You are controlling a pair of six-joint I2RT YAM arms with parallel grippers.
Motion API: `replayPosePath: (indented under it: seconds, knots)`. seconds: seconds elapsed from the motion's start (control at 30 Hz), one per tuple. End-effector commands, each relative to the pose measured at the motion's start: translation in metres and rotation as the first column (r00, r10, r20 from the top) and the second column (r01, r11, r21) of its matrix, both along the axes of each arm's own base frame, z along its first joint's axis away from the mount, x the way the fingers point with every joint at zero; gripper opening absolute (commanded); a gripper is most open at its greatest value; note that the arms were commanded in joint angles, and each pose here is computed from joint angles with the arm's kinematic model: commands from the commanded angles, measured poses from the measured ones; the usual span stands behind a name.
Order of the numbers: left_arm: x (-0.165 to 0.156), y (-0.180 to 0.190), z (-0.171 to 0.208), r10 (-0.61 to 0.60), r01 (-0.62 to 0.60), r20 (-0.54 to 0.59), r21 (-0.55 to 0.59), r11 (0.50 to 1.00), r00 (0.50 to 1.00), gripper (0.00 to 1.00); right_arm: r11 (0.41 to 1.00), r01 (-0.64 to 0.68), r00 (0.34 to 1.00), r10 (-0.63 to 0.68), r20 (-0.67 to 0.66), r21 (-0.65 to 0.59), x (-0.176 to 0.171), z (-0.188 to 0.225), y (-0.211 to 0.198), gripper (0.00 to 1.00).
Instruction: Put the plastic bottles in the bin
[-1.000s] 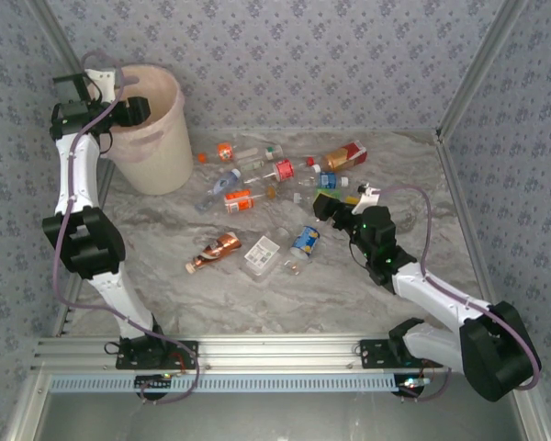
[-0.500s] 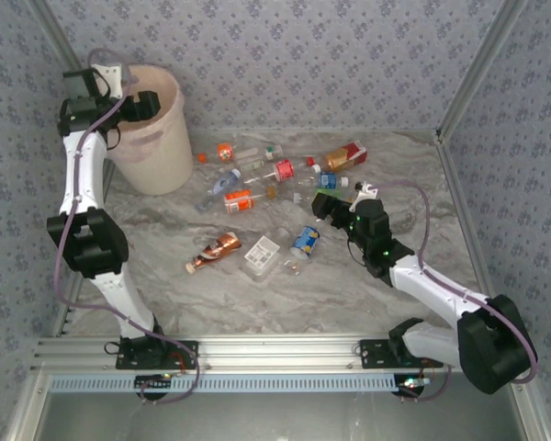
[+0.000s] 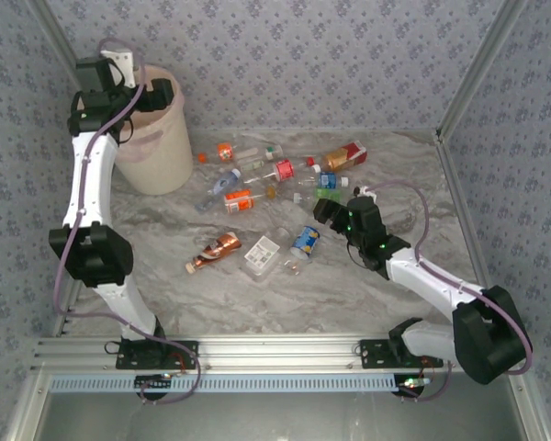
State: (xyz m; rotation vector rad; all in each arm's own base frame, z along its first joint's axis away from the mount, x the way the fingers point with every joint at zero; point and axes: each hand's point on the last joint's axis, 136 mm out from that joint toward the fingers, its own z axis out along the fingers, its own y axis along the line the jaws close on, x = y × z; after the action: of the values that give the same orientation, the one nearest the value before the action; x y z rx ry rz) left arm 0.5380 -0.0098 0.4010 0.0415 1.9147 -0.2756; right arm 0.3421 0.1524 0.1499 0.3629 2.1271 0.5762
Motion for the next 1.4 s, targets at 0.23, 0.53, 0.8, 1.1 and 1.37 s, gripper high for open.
replayPosePath:
  seconds: [0.23,0.53,0.8,1.1,1.37]
  knots:
    - [-0.071,-0.038,0.049,0.047,-0.041,0.083,-0.068,0.997,0.995,0.98,1.0,0.026,1.0,-0.026,-0.009,0.014,0.004,-0.001,-0.002,1.0]
    - [-0.146,-0.126,-0.013,-0.023,0.024,-0.018,0.027,0.999,1.0,0.98,0.999,0.042,0.999,-0.042,0.01,0.025,0.006,0.0,-0.007,1.0]
    - [-0.222,-0.202,-0.161,-0.311,0.438,-0.493,0.164,0.884,0.812,0.98,0.998,0.062,0.998,-0.062,0.021,0.022,0.007,-0.001,-0.016,1.0]
    - [-0.274,-0.249,-0.262,-0.352,0.713,-0.74,0.239,0.659,0.573,0.98,0.997,0.063,0.998,-0.064,0.021,0.035,0.007,-0.001,-0.017,1.0]
    - [-0.291,-0.253,-0.309,-0.272,0.786,-0.842,0.253,0.565,0.466,0.98,0.997,0.08,0.996,-0.08,0.023,0.023,0.005,0.001,-0.024,1.0]
